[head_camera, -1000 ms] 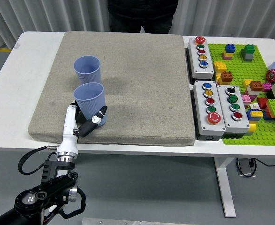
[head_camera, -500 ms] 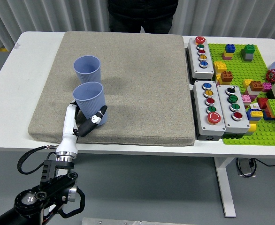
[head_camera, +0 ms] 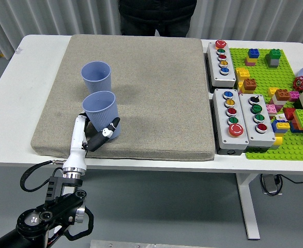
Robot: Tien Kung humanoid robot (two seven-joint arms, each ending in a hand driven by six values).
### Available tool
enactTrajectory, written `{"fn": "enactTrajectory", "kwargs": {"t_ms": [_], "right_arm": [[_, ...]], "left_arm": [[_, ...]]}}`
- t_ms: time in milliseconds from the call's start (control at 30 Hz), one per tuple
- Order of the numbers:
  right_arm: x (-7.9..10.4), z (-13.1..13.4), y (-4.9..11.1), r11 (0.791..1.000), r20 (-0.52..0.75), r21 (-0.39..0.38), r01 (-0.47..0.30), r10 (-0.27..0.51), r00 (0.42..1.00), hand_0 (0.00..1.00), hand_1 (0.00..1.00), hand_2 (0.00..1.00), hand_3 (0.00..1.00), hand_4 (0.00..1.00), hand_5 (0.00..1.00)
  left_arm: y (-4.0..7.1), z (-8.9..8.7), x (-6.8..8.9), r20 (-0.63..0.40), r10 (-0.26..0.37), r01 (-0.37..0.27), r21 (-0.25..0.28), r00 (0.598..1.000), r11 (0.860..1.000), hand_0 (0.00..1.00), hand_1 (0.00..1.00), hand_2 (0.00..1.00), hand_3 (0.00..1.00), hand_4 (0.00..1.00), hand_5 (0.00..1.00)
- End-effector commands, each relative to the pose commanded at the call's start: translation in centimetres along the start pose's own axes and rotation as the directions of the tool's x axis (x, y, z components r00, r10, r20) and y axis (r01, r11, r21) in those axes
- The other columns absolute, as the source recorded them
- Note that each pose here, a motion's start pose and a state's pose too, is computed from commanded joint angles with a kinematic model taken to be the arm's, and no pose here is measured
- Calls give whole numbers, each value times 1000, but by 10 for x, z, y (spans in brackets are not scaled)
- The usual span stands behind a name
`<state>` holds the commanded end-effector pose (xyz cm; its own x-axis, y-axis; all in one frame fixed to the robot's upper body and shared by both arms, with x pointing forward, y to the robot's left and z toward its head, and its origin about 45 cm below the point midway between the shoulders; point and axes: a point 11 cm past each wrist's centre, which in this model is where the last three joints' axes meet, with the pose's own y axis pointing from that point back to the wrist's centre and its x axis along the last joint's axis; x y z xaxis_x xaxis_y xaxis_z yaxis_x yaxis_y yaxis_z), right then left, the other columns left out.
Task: Pick cup pour cup place
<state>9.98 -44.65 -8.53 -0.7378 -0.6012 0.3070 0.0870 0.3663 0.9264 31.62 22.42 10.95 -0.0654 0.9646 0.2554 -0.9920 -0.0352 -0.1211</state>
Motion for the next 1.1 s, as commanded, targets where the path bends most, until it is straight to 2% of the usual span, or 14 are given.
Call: {"fn": "enactTrajectory", "kwargs": {"t_ms": [600,1100], "right_arm": [[-1,-1,0,1000,1,1,1,-1,1000,675,616,569,577,2,208],[0,1,0,1000,-1,-2,-1,1,1000,675,616,569,577,2,208]], "left_arm": [[-4,4,1,51,-17,19,-39,999,999,771,766,793,638,870,501],[-2,-4,2,85,-27,30,-30,996,999,778,780,809,648,870,501]]}}
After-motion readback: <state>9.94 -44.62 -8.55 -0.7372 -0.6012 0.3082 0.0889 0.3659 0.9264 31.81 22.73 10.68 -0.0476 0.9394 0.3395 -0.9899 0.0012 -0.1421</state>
